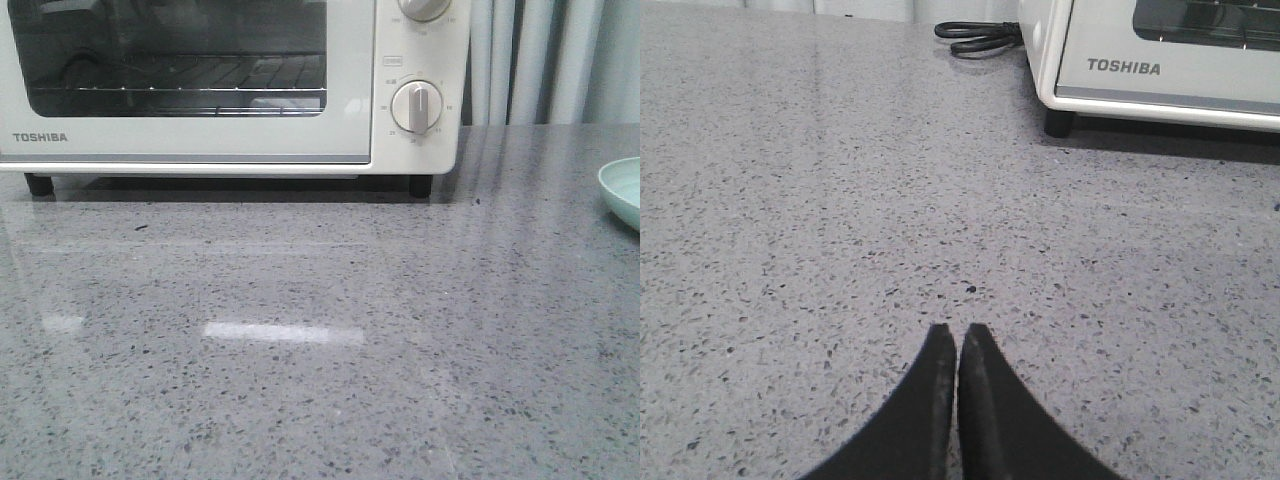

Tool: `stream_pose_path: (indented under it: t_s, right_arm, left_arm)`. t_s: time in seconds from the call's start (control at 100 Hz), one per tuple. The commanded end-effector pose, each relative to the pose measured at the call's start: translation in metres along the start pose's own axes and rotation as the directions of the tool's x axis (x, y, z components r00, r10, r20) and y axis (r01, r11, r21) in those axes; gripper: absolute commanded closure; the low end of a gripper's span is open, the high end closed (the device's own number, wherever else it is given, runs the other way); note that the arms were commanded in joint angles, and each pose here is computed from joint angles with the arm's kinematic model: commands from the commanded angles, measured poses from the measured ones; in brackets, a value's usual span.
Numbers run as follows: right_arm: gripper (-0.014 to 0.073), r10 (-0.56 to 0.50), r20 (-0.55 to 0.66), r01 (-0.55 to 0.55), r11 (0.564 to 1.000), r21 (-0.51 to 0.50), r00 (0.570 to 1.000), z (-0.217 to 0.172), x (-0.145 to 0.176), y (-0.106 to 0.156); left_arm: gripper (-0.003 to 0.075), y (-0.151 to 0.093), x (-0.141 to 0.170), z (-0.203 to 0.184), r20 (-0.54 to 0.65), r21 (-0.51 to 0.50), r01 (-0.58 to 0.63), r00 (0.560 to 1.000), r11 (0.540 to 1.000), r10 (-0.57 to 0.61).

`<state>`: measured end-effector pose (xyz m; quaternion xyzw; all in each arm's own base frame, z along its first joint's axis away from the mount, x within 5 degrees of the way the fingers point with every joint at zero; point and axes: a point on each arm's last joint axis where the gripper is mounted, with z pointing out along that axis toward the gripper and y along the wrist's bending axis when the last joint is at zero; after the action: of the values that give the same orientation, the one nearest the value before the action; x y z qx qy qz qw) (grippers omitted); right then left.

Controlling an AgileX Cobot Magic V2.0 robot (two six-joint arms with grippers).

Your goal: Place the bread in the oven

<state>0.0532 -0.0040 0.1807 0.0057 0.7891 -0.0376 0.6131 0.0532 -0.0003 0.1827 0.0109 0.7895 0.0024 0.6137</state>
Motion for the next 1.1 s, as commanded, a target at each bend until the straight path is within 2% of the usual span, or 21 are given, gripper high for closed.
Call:
stream_pose_path:
  t_s: [0.0, 0.68, 0.75, 0.81, 0.86, 0.89, 0.94, 0.99, 1.02, 1.09]
  right_arm:
    - [0.0671, 0.0, 0.035, 0.0, 1.0, 0.008, 0.999, 0.0, 0.001, 0.0]
    - [0.0671, 0.0, 0.035, 0.0, 1.0, 0.008, 0.999, 0.0, 0.001, 0.0]
    - [0.0671, 0.002, 0.065, -0.002, 1.0, 0.008, 0.998, 0.0, -0.002, 0.0]
    - [0.0671, 0.08, 0.134, -0.079, 0.997, -0.013, 0.988, -0.001, -0.008, 0.001]
    - [0.0671, 0.176, 0.199, -0.17, 0.984, -0.043, 0.964, -0.002, -0.014, 0.001]
    - [0.0671, 0.205, 0.24, -0.198, 0.979, -0.054, 0.949, -0.003, -0.018, 0.001]
    - [0.0671, 0.205, 0.309, -0.198, 0.979, -0.055, 0.929, -0.004, -0.024, 0.0]
    - [0.0671, 0.202, 0.365, -0.196, 0.979, -0.055, 0.909, -0.006, -0.029, -0.001]
    - [0.0671, 0.191, 0.392, -0.186, 0.981, -0.051, 0.9, -0.007, -0.032, -0.002]
    - [0.0671, 0.182, 0.448, -0.18, 0.983, -0.048, 0.876, -0.01, -0.037, -0.003]
  left_arm:
    - [0.0741, 0.0, 0.001, 0.0, 0.065, -0.002, 0.011, 0.998, 1.0, -0.011]
    - [0.0741, 0.0, 0.001, 0.0, 0.065, -0.002, 0.011, 0.998, 1.0, -0.011]
    - [0.0741, 0.0, -0.001, 0.0, 0.09, -0.005, 0.004, 0.996, 1.0, -0.003]
    - [0.0741, 0.0, -0.007, 0.0, 0.154, 0.008, 0.039, 0.987, 0.999, -0.039]
    - [0.0741, -0.001, -0.013, -0.002, 0.223, 0.044, 0.135, 0.964, 0.99, -0.141]
    - [0.0741, -0.001, -0.019, -0.003, 0.277, 0.073, 0.207, 0.935, 0.976, -0.219]
    - [0.0741, 0.001, -0.026, -0.006, 0.343, 0.13, 0.361, 0.857, 0.924, -0.383]
    - [0.0741, 0.004, -0.031, -0.008, 0.39, 0.169, 0.467, 0.777, 0.868, -0.494]
    - [0.0741, 0.007, -0.034, -0.01, 0.418, 0.186, 0.511, 0.731, 0.839, -0.538]
    - [0.0741, 0.01, -0.037, -0.011, 0.455, 0.196, 0.535, 0.693, 0.822, -0.559]
